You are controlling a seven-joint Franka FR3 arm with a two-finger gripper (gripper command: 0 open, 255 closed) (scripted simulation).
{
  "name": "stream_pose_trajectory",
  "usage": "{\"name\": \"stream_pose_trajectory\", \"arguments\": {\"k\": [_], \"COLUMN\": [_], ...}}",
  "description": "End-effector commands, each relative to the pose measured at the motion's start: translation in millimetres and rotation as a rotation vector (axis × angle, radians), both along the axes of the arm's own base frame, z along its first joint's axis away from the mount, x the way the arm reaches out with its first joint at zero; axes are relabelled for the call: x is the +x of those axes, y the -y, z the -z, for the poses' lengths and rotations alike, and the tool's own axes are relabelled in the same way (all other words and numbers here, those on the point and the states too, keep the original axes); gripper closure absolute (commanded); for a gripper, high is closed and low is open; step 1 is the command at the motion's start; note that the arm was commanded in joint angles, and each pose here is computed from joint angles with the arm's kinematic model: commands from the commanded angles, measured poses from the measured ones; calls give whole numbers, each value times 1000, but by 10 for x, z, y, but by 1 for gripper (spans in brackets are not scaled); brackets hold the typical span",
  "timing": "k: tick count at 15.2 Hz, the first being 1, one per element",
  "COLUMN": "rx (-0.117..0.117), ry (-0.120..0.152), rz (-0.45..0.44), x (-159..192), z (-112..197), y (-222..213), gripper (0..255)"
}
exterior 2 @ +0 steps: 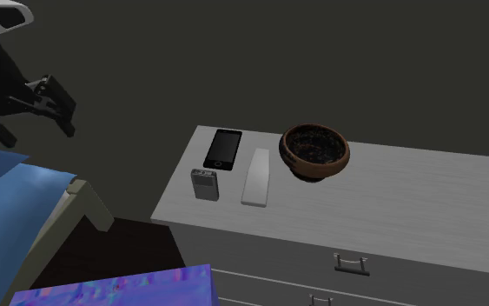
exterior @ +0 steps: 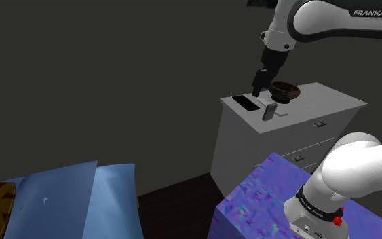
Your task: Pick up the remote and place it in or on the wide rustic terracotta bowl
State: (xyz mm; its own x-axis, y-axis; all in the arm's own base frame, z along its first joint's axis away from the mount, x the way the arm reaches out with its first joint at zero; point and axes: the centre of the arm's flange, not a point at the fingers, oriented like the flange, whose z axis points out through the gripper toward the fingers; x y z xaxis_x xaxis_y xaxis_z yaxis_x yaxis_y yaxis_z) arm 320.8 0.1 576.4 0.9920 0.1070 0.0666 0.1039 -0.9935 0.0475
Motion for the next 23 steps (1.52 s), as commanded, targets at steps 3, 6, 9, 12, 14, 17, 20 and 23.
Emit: {"name": "stream_pose_trajectory", "arguments": {"k": [3,6,9,12,14,17,20,23], "rx": [3,7,11,16,19,23,27,31], "ry": [-4,-10,-16,-22,-26,-32,-38,-43], "rz": [23,59,94,129,153,188,223,258], "x": [103,248,379,497,569,665,748,818], "z": [110,277,446,618,733,908,1085,1264], "y": [222,558,898,1242,1474,1823,2174,2528], "gripper": [0,0,0,0,0,0,0,0]}}
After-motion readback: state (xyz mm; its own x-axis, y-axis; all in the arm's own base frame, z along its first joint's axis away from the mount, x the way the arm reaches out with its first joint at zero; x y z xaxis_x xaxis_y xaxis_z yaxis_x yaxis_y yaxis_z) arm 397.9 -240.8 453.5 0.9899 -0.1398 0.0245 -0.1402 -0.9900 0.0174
